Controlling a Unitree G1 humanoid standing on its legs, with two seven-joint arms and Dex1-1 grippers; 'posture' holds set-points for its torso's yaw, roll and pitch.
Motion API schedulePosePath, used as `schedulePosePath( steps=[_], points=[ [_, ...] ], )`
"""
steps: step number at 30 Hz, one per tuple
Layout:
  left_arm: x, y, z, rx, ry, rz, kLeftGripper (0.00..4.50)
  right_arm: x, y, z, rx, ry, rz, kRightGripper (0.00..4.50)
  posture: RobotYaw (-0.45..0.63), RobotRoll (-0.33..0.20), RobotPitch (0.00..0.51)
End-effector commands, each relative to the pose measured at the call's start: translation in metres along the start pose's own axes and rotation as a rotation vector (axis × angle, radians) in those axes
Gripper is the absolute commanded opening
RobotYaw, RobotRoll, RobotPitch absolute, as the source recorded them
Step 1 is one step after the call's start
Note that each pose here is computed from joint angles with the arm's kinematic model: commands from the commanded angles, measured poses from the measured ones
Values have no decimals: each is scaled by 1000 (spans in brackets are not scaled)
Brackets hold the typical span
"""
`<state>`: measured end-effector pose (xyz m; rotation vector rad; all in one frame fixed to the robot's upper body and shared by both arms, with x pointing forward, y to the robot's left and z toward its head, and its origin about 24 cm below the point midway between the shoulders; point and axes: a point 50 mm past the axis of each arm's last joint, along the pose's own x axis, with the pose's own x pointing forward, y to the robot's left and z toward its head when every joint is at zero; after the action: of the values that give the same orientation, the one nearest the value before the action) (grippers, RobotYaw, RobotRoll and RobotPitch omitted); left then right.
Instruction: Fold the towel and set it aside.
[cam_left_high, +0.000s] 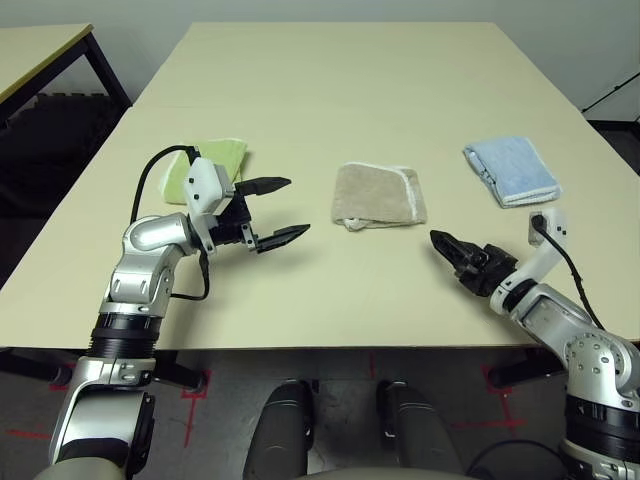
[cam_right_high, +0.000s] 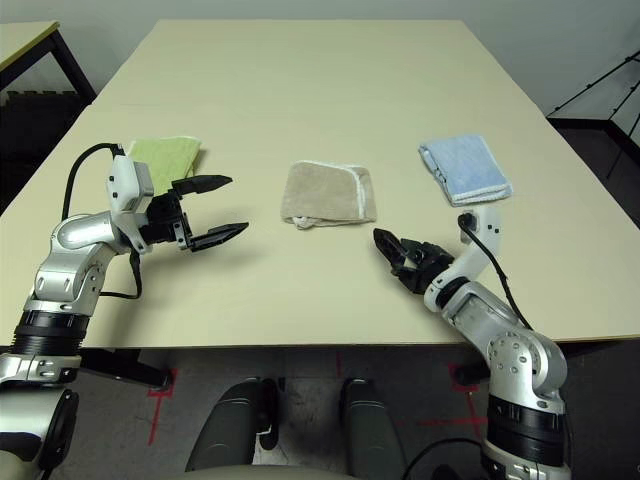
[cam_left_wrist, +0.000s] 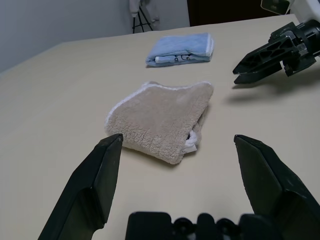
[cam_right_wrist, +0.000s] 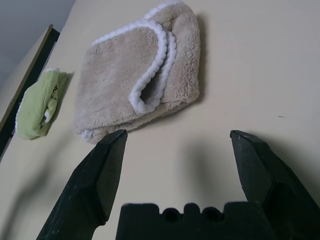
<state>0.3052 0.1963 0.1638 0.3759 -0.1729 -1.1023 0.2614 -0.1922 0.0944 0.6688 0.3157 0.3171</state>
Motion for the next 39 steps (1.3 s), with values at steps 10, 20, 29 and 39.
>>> schedulePosePath(
  steps=[10,20,29,39],
  points=[
    [-2,17,3,-17,19,52,4500,5,-2,6,72,11,-39,4469,83,0,146],
    [0,16,3,-27,20,53,4500,22,3,9,118,23,-50,4469,93,0,150],
    [2,12,0,-30,23,53,4500,50,20,21,127,35,-45,4469,120,0,151],
    [0,10,0,-29,25,77,4500,62,21,19,110,113,-92,4469,147,0,154]
  ],
)
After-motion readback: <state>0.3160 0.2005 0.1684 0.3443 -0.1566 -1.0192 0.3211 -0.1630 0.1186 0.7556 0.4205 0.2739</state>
